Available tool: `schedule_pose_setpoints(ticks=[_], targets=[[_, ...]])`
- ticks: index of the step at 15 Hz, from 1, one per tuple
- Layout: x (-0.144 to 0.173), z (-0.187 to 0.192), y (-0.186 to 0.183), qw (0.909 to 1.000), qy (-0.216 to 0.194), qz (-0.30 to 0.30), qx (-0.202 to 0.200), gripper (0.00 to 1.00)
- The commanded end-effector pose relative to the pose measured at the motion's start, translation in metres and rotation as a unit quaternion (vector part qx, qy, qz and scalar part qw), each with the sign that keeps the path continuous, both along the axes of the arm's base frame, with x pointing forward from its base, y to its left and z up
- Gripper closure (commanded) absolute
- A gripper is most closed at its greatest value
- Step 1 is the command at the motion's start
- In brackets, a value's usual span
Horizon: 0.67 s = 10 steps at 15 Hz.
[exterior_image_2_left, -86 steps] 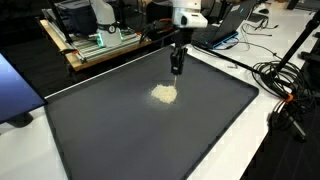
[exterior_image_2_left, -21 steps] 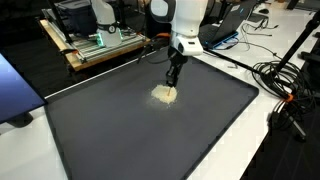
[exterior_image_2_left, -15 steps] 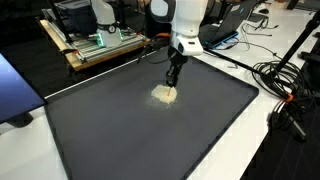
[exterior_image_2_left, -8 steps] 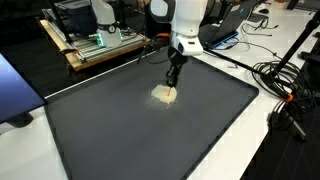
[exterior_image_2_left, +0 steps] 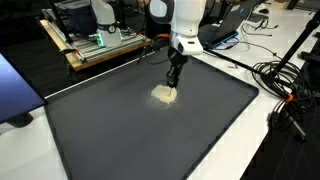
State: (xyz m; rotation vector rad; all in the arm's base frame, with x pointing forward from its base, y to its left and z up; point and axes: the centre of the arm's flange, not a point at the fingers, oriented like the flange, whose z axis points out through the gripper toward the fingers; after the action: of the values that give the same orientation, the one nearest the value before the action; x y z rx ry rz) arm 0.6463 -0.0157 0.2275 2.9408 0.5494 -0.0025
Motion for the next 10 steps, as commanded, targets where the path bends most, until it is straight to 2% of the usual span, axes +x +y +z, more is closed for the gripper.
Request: schedule_pose_setpoints(ticks=[1,7,10], targets=[[-0.017,0.009,0.001,1.0000,-0.007,0.001,-0.005,0.97],[-0.033,0.031,0.008,0.9993,-0.034,0.000,-0.018,0.97],[-0.040,0.040,0.019,0.9981,-0.049,-0.001,-0.037,0.97]])
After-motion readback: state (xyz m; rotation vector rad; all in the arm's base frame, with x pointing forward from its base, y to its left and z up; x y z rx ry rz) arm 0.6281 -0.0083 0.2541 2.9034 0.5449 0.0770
